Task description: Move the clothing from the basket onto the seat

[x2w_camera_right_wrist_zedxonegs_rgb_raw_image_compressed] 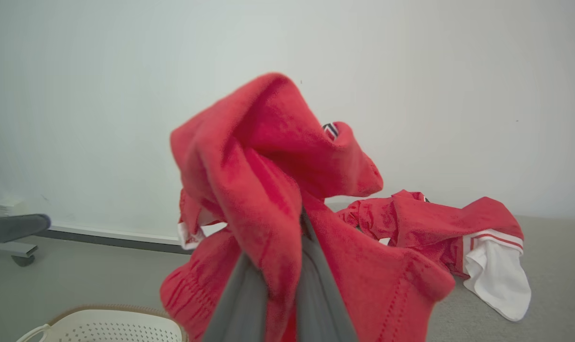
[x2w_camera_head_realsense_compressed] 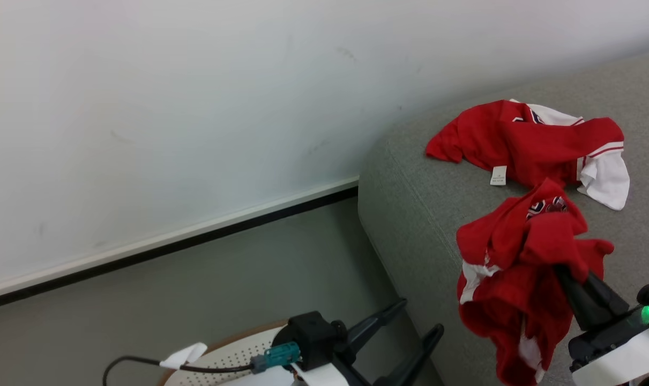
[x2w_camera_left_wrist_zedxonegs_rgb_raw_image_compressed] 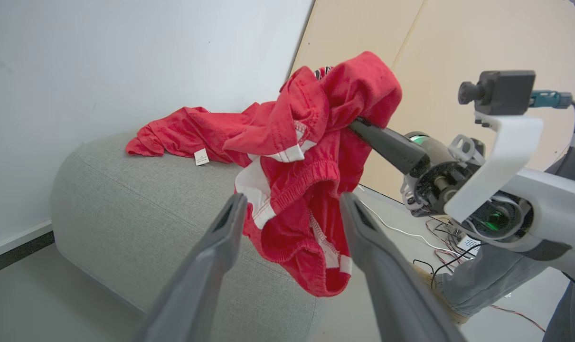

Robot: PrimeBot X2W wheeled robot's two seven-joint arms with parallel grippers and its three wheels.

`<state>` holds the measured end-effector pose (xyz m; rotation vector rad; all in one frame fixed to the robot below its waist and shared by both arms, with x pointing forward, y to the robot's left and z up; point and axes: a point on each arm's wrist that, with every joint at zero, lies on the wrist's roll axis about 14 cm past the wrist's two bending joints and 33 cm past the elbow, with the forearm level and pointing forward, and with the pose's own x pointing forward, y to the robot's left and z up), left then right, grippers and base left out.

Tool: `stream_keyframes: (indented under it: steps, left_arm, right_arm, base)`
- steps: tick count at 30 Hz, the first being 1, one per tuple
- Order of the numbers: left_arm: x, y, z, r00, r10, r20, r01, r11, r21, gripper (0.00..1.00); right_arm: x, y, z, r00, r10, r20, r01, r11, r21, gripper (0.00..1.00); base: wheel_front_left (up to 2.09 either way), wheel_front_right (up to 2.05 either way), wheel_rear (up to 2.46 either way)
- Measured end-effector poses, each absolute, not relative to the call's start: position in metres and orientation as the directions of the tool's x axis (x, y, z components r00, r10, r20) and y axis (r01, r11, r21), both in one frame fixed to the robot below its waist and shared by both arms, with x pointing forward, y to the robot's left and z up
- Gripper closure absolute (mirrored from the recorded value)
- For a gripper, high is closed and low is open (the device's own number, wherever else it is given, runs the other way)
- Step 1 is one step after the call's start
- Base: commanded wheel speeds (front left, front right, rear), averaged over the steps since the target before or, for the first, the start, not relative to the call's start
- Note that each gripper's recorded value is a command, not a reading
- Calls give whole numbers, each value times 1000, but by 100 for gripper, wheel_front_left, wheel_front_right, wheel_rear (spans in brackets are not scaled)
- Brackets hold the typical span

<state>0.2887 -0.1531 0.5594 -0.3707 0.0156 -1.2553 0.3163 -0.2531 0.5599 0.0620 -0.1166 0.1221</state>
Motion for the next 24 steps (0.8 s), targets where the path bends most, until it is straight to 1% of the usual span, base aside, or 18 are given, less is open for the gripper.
stream_keyframes:
  steps: [4,9,14,21,24]
  left_arm:
    - [300,-163,569,271,-938,214,942,213,-260,0]
    - [330,-169,567,228,-948,221,956,175,-233,0]
    - [359,-175,559,187,-955,231,964,134,-229,0]
    - [399,-171,534,195,-954,226,959,138,-246,0]
    - [420,-165,523,239,-944,230,947,173,-272,0]
  right_arm:
    - [335,-275,573,987,42,153,-47,998,31,100]
    - [380,-303,591,979,-50,197,51,999,3,100]
    - [430,-339,604,966,-141,215,157,986,-63,100]
    - [497,-387,622,937,-260,234,290,952,-103,100]
    - [520,-409,633,917,-304,258,347,927,-141,100]
  base:
    - [0,0,0]
    - [0,0,0]
    - [0,0,0]
    - [0,0,0]
    - [0,0,0]
